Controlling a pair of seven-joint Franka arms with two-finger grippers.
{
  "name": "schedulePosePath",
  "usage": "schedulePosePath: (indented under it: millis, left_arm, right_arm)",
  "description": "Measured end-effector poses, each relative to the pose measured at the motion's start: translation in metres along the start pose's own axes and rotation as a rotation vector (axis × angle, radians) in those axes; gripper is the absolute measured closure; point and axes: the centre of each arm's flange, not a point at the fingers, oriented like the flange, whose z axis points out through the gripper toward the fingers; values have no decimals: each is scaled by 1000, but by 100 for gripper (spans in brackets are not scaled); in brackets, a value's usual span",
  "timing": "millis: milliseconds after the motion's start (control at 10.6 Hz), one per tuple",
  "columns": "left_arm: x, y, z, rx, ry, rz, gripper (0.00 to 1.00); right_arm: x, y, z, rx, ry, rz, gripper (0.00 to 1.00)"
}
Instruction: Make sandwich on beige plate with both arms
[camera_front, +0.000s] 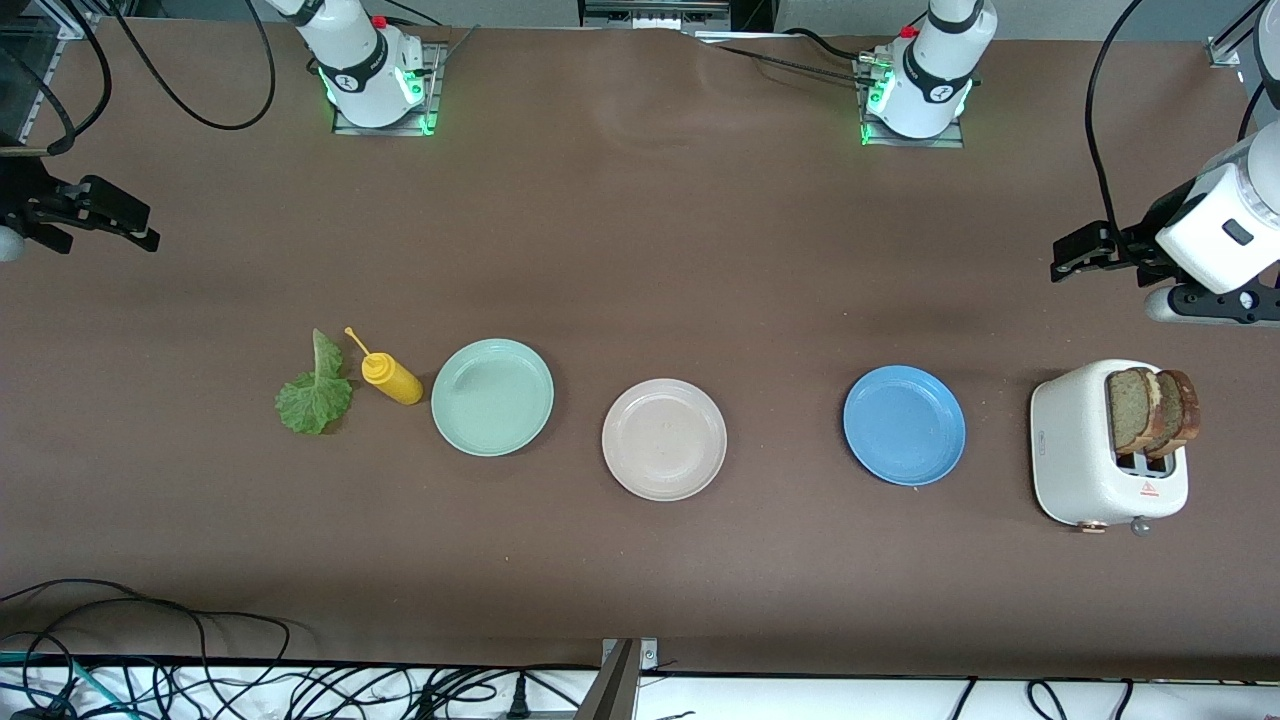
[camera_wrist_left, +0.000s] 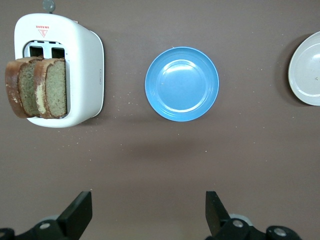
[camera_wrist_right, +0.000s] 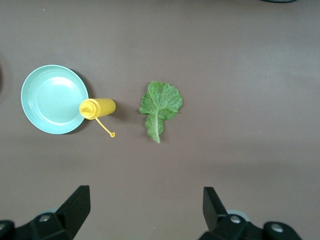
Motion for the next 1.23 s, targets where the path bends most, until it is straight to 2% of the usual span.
schedulePosePath:
  millis: [1232]
  left_arm:
    - [6, -23, 10, -3, -17, -4, 0]
  right_arm:
    - [0, 0, 0, 0, -2, 0, 0]
